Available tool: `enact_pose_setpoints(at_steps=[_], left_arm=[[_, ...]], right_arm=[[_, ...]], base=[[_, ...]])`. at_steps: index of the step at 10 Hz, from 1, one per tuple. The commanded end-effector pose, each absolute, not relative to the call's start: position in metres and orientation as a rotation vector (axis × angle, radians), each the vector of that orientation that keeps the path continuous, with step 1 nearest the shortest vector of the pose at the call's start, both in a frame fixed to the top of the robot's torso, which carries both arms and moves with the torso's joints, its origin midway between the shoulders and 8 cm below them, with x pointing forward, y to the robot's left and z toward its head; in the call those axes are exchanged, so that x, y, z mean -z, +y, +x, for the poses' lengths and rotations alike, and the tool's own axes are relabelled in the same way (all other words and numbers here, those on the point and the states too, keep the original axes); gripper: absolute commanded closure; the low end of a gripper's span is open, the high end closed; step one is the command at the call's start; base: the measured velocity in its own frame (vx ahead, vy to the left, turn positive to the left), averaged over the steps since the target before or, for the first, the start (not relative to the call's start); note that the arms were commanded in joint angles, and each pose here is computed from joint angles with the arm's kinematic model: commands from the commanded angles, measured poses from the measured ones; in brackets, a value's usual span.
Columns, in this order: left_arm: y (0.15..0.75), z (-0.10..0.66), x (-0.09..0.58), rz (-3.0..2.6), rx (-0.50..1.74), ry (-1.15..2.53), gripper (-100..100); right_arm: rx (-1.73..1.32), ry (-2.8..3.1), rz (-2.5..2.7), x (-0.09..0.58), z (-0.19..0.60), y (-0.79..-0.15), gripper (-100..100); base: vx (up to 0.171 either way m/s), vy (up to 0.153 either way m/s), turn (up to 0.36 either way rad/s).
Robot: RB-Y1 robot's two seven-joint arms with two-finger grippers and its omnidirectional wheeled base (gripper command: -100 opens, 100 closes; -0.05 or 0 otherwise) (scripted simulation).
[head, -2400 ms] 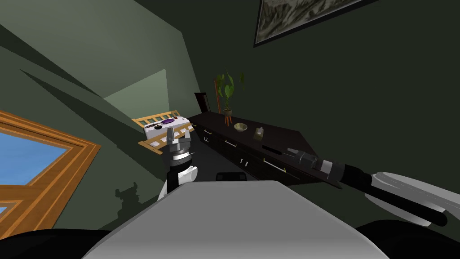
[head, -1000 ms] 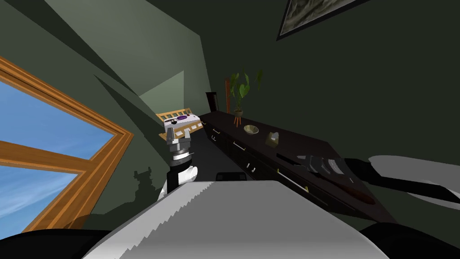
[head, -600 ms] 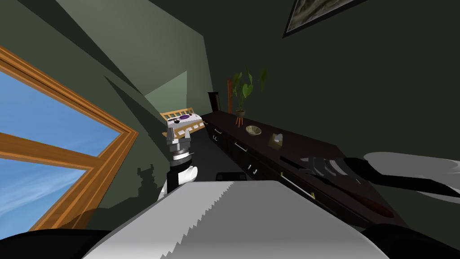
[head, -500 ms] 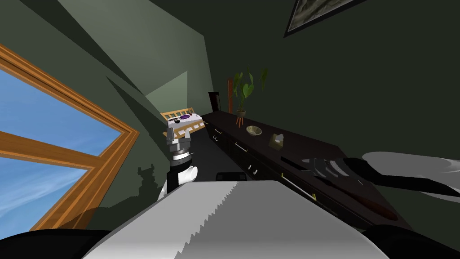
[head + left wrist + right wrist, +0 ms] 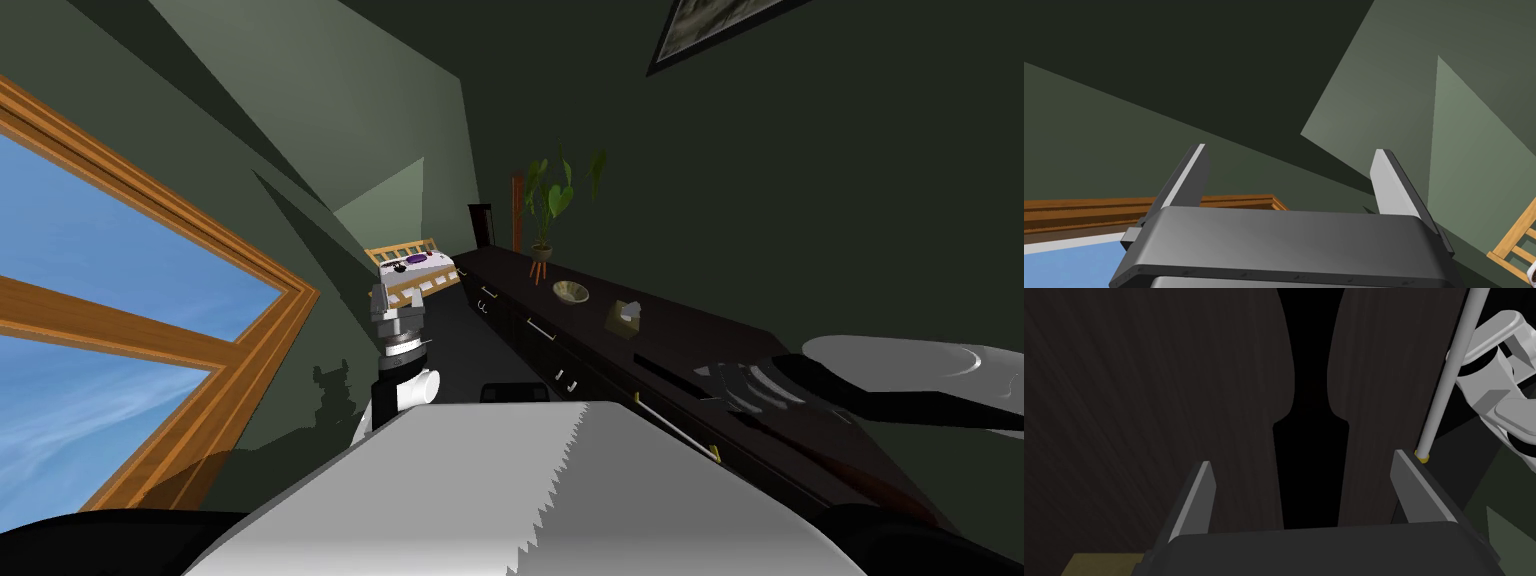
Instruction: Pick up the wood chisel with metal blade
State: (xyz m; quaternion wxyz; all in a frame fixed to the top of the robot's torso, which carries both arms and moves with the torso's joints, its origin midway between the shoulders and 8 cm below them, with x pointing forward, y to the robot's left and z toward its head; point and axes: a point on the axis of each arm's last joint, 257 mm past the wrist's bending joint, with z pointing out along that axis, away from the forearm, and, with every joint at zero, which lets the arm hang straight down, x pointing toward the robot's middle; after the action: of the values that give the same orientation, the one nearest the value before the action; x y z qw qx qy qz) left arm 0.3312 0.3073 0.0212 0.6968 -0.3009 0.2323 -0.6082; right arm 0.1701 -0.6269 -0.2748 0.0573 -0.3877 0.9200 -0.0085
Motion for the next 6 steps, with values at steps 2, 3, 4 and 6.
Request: enact_pose_setpoints(at_steps=[2,3,4,6], left_arm=[[0.307,0.331,-0.021,-0.671,1.356,0.518,0],[0.307,0.331,-0.021,-0.671,1.356,0.518,0],[0.307,0.331,-0.021,-0.671,1.356,0.518,0],[0.307,0.331,-0.021,-0.671,1.356,0.518,0]], right_arm=[[0.050,2.853,-1.212,0.279,0.154,-0.641,-100],[0.064,2.882,-1.231,0.279,0.146,-0.648,-100],[0.076,2.905,-1.244,0.280,0.139,-0.654,-100],[0.076,2.905,-1.244,0.280,0.139,-0.654,-100]], base=[[0.004,0.009,0.009],[0.003,0.009,0.015],[0.004,0.006,0.010],[0.000,0.000,0.000]])
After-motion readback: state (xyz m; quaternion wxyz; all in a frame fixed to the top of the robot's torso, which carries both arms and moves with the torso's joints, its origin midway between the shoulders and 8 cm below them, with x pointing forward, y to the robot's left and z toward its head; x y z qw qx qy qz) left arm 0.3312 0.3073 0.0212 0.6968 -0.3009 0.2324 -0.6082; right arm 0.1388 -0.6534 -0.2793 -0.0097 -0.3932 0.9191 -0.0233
